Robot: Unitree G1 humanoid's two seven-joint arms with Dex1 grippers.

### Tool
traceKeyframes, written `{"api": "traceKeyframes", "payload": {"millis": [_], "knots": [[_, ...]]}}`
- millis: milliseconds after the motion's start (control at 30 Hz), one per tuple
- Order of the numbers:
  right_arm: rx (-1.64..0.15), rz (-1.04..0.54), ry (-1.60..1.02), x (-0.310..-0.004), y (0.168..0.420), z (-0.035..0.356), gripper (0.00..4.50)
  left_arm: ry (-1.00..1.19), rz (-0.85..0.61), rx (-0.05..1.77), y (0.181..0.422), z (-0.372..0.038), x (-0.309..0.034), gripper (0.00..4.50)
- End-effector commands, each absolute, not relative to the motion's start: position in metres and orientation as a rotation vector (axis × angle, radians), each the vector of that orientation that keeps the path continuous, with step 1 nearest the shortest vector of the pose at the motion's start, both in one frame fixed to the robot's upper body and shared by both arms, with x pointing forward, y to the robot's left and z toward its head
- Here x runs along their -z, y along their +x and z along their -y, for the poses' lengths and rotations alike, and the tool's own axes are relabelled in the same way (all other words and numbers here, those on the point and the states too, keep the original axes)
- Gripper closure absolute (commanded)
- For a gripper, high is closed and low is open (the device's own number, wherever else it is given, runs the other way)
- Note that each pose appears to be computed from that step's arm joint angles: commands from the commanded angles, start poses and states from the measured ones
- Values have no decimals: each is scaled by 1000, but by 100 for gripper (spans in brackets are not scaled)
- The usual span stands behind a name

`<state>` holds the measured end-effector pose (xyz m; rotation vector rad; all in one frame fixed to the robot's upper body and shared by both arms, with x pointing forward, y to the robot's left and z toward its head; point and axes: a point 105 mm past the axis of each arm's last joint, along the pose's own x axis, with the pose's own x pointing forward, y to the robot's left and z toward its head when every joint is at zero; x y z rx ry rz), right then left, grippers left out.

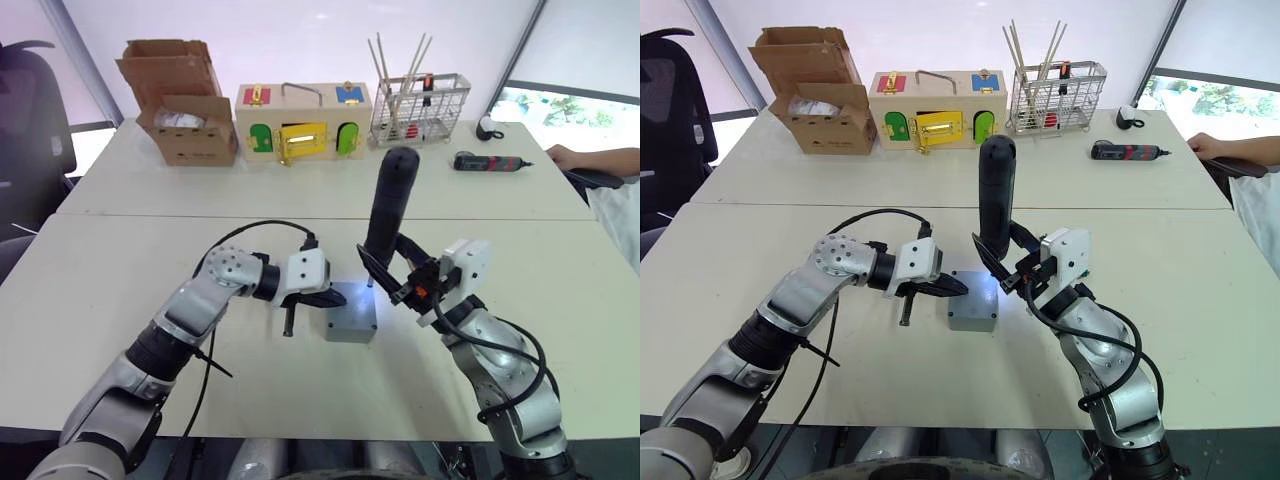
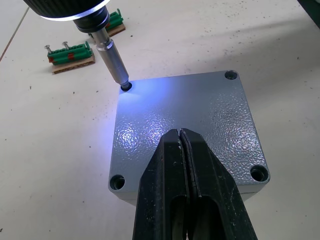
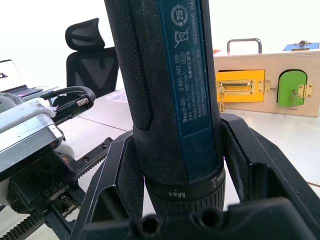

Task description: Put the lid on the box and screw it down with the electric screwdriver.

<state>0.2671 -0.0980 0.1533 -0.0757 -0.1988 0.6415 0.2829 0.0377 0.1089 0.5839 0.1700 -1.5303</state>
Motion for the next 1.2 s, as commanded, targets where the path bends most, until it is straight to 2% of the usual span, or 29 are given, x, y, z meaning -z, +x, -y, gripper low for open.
{"api": "traceKeyframes", "payload": {"millis": [33,400,733,867,1067,1167,1200], "knots": [[-596,-34,-94,-98,274,109,256,592,-265,1526,281,-43,-89,450],[-591,27,-82,-116,277,108,256,560,-269,1545,276,-40,-89,450],[-646,262,-116,-209,273,113,256,440,-273,1525,278,-53,-99,450],[-652,340,-78,-251,278,119,256,308,-229,1479,291,-55,-117,450],[-614,312,135,-288,298,146,256,92,-138,1436,307,-66,-157,450],[-495,80,104,-280,321,178,256,87,-125,1366,321,-74,-164,450],[-460,46,82,-281,328,188,256,94,-124,1337,328,-77,-164,450]]}}
